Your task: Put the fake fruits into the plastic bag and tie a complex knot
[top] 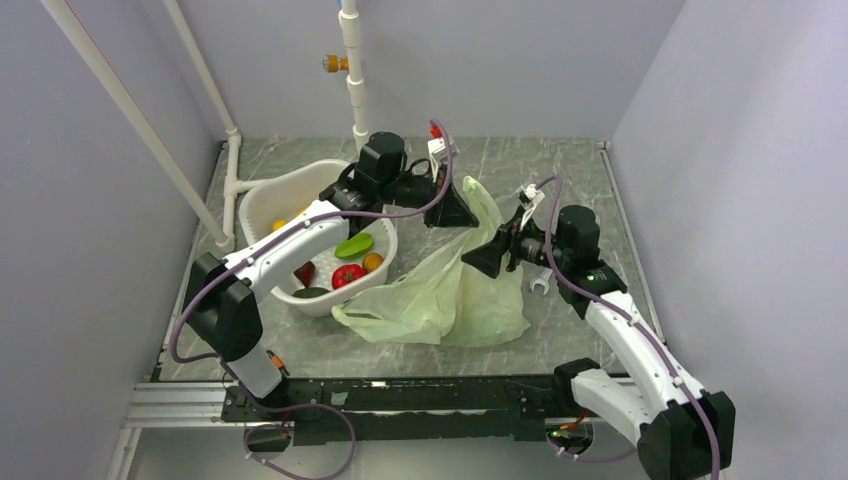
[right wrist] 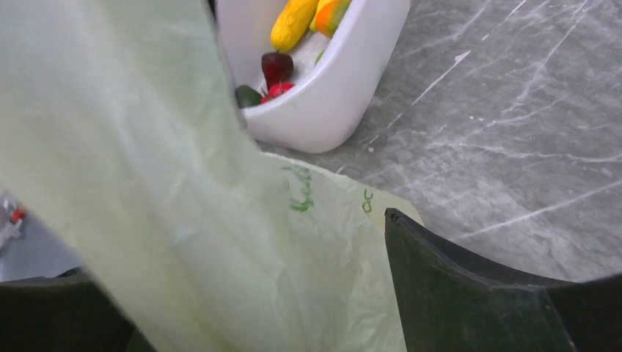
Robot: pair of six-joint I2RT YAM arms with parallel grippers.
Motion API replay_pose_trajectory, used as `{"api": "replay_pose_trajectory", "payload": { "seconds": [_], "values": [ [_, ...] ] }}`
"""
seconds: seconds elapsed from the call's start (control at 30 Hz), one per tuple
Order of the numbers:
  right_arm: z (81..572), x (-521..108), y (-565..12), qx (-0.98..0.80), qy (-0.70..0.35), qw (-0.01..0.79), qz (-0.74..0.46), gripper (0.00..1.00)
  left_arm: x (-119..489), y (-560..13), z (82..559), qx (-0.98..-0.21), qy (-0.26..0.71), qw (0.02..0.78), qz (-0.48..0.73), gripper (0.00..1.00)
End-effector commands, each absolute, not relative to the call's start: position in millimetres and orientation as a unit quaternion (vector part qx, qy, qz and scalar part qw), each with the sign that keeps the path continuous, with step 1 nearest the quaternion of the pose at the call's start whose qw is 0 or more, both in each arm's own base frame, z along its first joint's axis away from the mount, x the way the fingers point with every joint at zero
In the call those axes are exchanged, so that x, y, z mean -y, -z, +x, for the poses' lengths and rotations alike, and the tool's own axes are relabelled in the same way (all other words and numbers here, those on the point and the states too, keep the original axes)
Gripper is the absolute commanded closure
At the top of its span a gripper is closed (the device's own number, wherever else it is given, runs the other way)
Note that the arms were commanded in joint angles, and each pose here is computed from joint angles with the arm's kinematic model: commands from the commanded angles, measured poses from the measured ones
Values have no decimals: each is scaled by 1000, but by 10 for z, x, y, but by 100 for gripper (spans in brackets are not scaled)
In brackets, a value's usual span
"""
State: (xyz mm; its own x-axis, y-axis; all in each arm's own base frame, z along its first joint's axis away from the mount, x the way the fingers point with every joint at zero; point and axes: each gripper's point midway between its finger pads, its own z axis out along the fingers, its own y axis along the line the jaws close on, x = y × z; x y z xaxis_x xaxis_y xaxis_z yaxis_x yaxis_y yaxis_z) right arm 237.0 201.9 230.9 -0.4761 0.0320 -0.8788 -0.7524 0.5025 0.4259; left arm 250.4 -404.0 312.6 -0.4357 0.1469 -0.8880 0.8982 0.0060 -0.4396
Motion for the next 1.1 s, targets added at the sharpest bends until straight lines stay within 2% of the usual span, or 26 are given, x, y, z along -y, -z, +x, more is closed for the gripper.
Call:
{"api": "replay_pose_trajectory", "payload": {
  "seconds": [0.0,0.17,0.5,0.67,0.87,1.0,1.07],
  "values": [
    [2713,-2139,-2455,-722,-459,483,-185,20,4071,-3379,2413,-584,607,331,425,100],
    [2844,-2273,-2542,-712,-490,475,-164,20,4080,-3336,2492,-593,598,336,421,100],
    [2484,-2282,-2635,-706,-479,471,-222,13,3991,-3289,2590,-602,599,339,404,100],
    [2667,-2260,-2725,-710,-480,489,-162,8,4006,-3315,2593,-601,608,336,395,100],
    [2880,-2312,-2640,-719,-486,483,-114,7,4021,-3327,2590,-604,612,334,387,100],
    [2902,-2376,-2717,-713,-497,479,-123,6,4035,-3317,2608,-605,609,338,386,100],
    [2847,-2379,-2779,-709,-497,480,-140,1,4031,-3308,2618,-605,608,340,386,100]
  ]
}}
